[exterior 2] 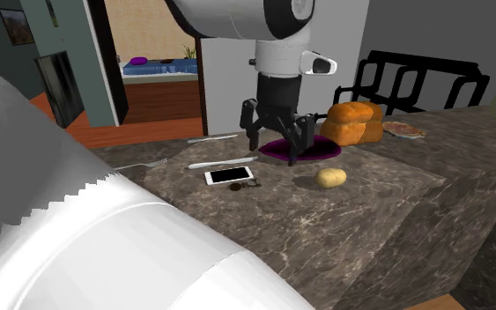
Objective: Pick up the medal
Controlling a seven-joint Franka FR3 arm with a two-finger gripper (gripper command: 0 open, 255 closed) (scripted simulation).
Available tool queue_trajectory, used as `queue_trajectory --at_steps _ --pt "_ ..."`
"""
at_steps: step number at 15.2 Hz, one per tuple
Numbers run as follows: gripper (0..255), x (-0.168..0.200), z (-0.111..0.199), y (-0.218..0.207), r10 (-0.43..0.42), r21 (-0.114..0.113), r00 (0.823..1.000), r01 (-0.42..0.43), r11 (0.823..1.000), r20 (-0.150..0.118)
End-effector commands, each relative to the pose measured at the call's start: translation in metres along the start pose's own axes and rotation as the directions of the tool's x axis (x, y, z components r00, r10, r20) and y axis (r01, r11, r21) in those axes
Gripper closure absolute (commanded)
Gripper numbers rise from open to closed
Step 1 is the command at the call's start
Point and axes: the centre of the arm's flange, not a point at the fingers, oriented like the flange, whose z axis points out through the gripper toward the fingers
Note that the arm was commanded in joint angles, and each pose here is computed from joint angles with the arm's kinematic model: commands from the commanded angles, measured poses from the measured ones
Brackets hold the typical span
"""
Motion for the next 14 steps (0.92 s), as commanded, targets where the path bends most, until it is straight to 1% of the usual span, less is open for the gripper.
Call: queue_trajectory --at_steps 1,14 --pt "0 0.008 0.018 -0.019 0.004 0.001 1.000 -0.004 1.000 -0.011" --pt "0 0.064 0.128 -0.135 0.027 0.001 0.997 -0.027 1.000 -0.071"
